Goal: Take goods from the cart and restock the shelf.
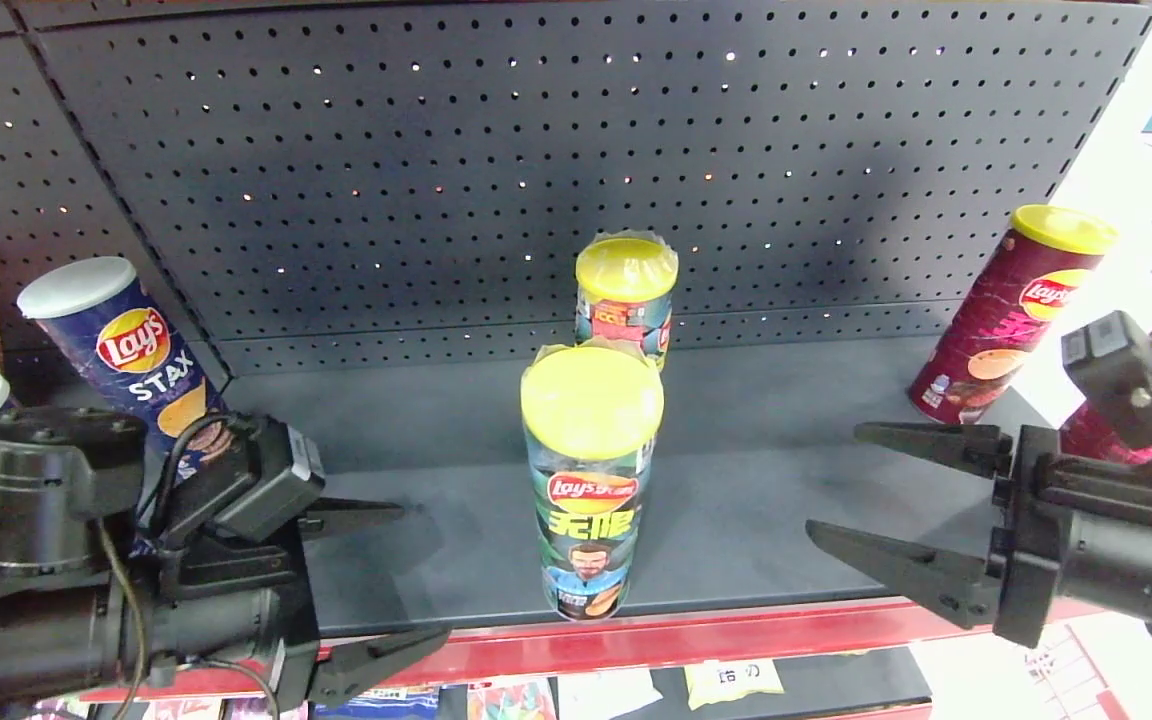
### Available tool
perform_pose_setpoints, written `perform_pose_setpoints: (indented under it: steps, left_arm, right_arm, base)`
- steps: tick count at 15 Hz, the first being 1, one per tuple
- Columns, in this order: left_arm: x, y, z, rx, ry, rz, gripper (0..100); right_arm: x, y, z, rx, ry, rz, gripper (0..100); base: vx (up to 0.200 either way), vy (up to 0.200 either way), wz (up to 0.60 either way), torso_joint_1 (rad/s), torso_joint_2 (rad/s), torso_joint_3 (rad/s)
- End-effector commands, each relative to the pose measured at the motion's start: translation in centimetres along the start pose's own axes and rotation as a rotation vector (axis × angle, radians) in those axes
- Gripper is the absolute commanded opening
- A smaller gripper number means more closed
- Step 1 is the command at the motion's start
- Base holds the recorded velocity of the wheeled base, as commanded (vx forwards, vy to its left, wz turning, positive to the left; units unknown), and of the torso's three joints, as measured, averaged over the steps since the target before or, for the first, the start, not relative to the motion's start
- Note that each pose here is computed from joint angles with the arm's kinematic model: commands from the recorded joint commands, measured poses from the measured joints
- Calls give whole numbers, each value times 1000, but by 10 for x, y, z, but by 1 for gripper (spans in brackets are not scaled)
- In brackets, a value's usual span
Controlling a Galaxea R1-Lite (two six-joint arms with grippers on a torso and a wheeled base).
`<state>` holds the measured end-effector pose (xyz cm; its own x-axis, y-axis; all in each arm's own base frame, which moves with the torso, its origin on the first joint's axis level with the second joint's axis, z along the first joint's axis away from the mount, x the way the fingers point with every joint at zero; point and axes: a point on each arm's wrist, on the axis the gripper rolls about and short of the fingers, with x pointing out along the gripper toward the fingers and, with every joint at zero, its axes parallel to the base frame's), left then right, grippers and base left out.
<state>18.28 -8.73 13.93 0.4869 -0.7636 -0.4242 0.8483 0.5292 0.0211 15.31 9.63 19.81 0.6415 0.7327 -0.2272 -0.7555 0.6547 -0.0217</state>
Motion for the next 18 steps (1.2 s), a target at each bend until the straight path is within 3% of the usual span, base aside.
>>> perform_pose_setpoints:
  steps: [1, 18]
  left_arm:
    - [21, 9, -2, -19, 46, -22, 100]
    - [71, 19, 11, 20, 72, -78, 100]
  right_arm:
    - [-13, 3, 4, -14, -44, -7, 100]
    - [-14, -1, 9, -13, -59, -41, 100]
  base:
    - [0, 0, 0, 0, 0, 0]
    - [0, 0, 0, 0, 0, 0]
